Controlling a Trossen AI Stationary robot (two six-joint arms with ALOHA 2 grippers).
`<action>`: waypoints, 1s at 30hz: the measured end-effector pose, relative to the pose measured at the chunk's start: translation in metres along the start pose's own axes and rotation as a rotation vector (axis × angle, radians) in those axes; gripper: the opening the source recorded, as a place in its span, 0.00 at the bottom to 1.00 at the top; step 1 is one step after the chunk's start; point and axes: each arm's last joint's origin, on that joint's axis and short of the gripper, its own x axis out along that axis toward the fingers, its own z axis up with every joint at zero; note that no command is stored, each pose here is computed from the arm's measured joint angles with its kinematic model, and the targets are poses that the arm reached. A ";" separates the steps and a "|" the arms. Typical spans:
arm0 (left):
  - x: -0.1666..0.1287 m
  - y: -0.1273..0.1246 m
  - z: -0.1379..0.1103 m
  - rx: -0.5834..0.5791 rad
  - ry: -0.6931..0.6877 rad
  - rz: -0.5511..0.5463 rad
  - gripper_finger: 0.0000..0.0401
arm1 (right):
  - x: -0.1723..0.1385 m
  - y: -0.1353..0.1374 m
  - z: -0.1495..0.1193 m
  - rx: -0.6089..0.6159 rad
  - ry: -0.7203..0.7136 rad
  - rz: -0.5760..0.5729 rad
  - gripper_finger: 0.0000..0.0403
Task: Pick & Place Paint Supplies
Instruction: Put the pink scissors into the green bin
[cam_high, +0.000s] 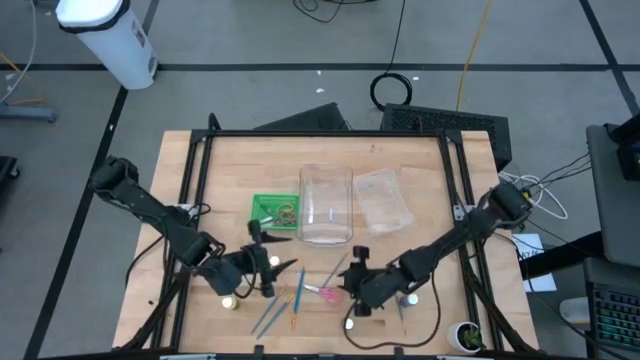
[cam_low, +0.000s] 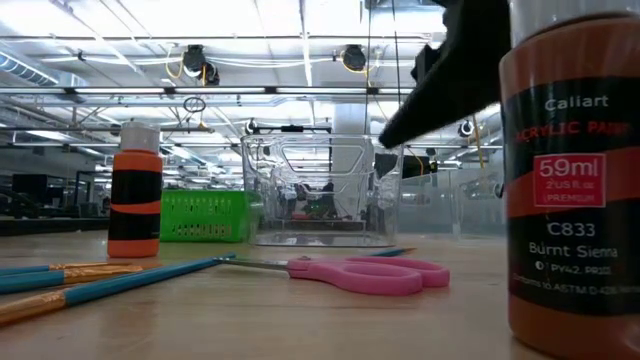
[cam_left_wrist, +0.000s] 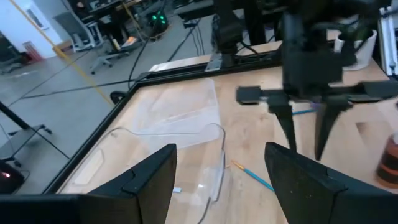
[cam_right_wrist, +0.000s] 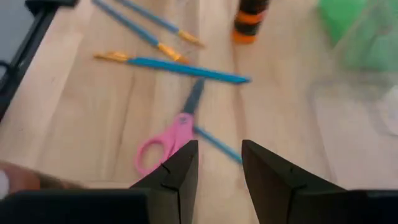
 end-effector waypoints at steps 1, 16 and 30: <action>0.001 0.001 0.000 -0.004 0.000 0.003 0.63 | 0.003 0.002 -0.004 -0.009 0.013 -0.001 0.28; 0.010 0.009 0.003 -0.051 -0.006 0.022 0.63 | 0.045 0.012 -0.035 0.053 0.108 0.081 0.28; 0.010 0.008 0.003 -0.051 -0.003 0.013 0.63 | 0.048 -0.007 -0.047 0.105 0.257 -0.052 0.02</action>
